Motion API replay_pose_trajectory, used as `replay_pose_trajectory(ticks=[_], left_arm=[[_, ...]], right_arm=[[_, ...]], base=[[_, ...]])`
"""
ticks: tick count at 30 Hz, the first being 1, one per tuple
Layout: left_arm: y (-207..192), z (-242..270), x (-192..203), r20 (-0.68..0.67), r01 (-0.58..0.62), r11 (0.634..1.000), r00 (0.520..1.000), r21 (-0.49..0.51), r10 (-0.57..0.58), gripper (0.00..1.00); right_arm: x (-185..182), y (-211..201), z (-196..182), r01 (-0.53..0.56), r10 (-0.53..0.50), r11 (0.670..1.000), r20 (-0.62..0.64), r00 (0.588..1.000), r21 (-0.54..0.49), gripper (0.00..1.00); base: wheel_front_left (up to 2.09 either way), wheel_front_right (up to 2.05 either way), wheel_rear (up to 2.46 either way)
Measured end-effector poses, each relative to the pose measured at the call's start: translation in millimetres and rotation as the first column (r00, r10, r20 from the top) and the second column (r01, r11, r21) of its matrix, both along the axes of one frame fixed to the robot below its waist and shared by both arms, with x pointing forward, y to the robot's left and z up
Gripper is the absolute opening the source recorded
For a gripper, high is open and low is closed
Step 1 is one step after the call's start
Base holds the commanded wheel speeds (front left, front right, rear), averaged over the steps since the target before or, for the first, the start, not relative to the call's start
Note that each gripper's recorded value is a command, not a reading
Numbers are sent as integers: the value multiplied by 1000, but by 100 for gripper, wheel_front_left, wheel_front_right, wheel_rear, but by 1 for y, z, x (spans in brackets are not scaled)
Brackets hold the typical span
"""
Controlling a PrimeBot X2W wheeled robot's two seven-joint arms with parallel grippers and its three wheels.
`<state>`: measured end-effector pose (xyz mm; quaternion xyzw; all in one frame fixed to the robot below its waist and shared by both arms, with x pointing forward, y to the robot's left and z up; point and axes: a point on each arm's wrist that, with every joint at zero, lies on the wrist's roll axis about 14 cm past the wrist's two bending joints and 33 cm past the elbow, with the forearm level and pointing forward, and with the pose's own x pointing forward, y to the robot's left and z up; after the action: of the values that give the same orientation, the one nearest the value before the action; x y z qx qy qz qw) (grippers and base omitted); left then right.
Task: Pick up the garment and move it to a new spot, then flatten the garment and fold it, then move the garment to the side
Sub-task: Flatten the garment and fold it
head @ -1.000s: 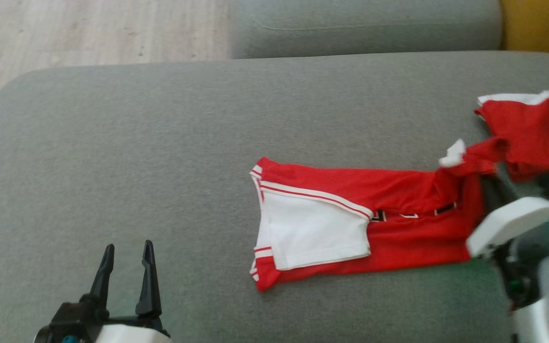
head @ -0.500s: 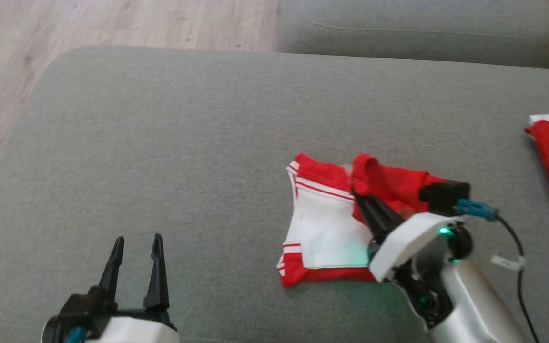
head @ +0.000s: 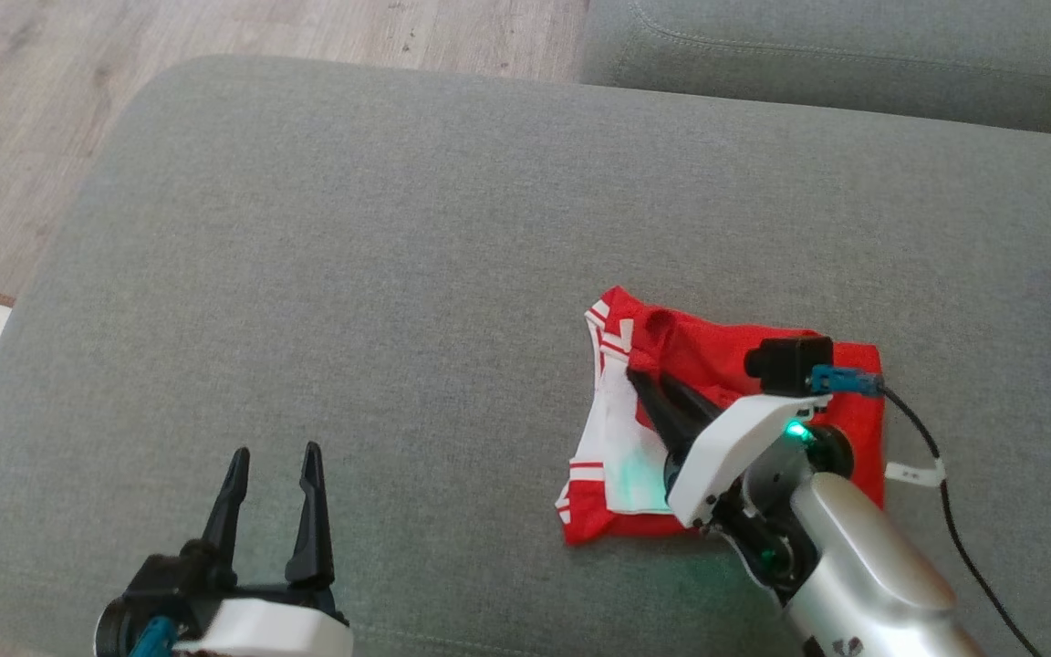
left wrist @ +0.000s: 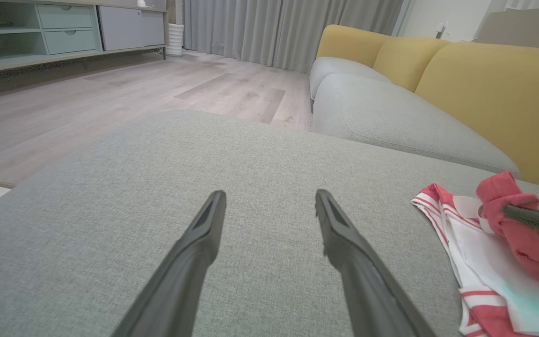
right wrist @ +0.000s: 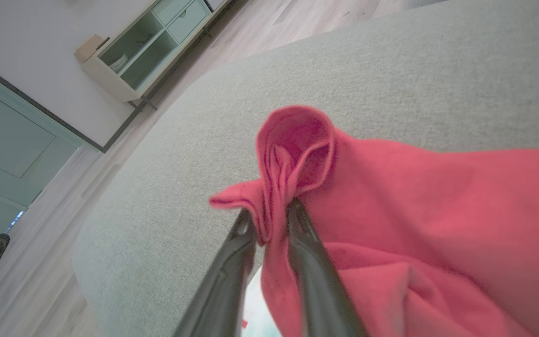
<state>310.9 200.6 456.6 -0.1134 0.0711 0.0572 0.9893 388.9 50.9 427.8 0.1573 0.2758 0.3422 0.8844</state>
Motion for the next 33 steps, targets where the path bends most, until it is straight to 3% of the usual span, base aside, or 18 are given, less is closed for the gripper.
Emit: replay_pose_trajectory(ticks=[1,7,14,22,28,29,30,33], left_arm=[[0,-1,0,-2,-1,1000,1000,0,1,100],[-7,-1,4,0,23,1000,1000,-6,-23,100],[-20,1,10,13,64,998,998,-7,-64,100],[-30,1,14,18,99,995,995,-14,-99,100],[-32,-1,14,10,104,994,995,-16,-104,100],[-32,-2,14,8,104,994,995,-16,-104,100],[-32,-2,14,6,104,994,995,-16,-104,100],[-34,-2,14,8,111,994,994,-18,-110,100]], right_arm=[[-1,1,-1,1,-1,1000,-8,1000,5,100],[-7,9,5,-13,13,999,5,1000,48,100],[22,-10,44,70,-84,994,186,979,80,100],[51,-73,67,258,-252,966,367,895,35,100],[38,-99,53,300,-236,950,429,872,-87,100],[36,-101,49,295,-219,949,435,873,-115,84],[34,-102,46,289,-201,947,442,874,-140,55],[25,-102,32,247,-124,941,442,888,-232,0]], base=[[0,0,0],[0,0,0],[0,0,0],[0,0,0],[0,0,0],[0,0,0],[0,0,0],[0,0,0]])
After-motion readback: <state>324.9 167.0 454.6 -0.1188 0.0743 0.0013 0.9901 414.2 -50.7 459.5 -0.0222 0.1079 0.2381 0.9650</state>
